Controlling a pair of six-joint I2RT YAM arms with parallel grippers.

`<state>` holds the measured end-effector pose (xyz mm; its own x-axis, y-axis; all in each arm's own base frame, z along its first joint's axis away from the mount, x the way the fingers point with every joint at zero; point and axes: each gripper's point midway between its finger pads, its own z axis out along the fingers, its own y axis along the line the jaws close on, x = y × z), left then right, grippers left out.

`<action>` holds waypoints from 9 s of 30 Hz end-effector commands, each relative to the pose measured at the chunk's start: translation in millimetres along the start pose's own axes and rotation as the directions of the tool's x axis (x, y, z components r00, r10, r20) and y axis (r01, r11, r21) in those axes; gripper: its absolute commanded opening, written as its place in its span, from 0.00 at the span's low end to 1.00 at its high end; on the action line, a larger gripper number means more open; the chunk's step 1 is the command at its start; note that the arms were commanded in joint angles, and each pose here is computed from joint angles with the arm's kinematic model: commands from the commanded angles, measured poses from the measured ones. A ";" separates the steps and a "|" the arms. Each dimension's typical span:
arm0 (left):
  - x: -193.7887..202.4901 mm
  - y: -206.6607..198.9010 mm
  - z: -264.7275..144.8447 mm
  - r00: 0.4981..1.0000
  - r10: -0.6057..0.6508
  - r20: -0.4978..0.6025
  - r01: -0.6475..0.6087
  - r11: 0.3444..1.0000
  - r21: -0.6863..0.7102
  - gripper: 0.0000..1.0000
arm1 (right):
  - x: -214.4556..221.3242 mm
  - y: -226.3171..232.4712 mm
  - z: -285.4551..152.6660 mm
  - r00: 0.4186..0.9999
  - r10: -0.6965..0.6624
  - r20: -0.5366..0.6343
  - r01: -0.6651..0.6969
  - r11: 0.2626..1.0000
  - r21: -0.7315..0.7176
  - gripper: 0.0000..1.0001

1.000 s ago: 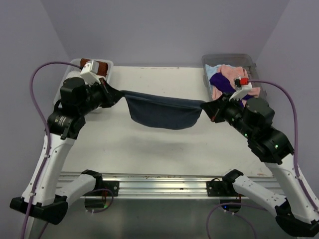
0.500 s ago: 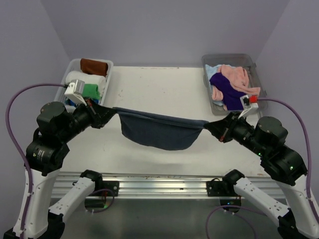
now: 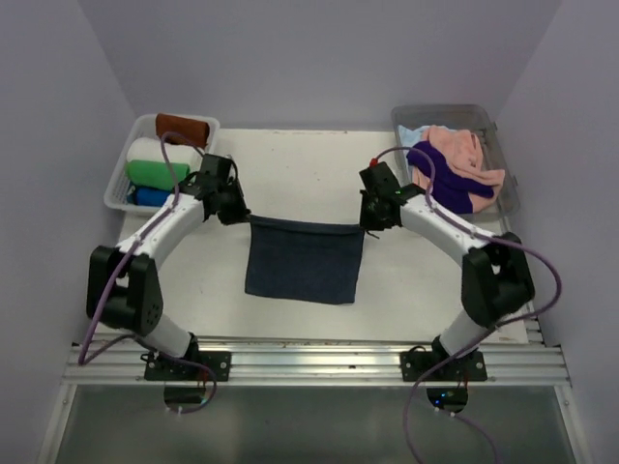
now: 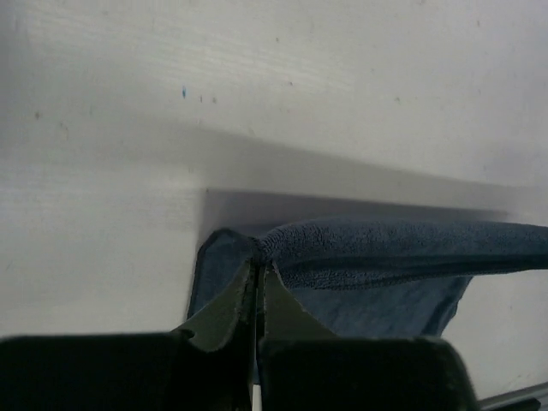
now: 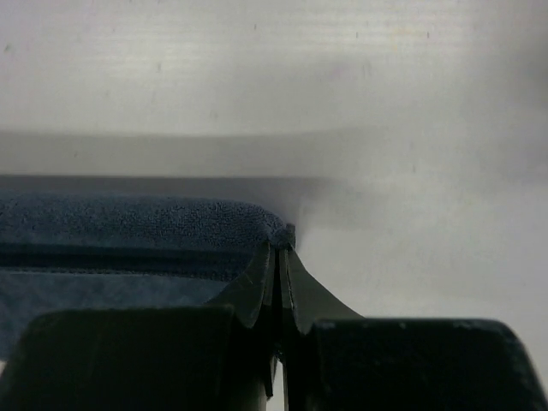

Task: Roll the towels
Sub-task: Flatten the towel, then fold the towel

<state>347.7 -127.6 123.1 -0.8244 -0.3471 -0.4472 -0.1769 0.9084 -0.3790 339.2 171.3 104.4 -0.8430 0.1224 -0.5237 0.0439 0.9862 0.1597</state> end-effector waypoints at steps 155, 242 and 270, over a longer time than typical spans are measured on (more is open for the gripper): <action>217.3 -50.4 -11.2 0.894 0.266 -0.360 -0.176 0.949 0.262 0.55 | 170.4 55.5 -31.5 0.930 -0.330 -0.160 0.276 0.917 -0.289 0.31; 242.1 -12.8 20.8 0.914 0.012 -0.405 -0.020 1.000 -0.015 0.00 | 185.0 49.4 -21.6 0.974 -0.173 -0.143 0.121 0.942 -0.314 0.13; 232.4 -33.2 13.1 0.899 0.058 -0.435 -0.020 0.996 0.090 0.35 | 163.6 57.9 -27.1 0.984 -0.154 -0.092 0.120 0.947 -0.299 0.00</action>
<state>169.7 -236.5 24.7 -0.9815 -0.1719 -0.0841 -0.1219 0.9005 -0.4175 188.4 248.1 54.1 -0.8844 -0.0506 -0.4640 -0.2327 0.9095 0.3444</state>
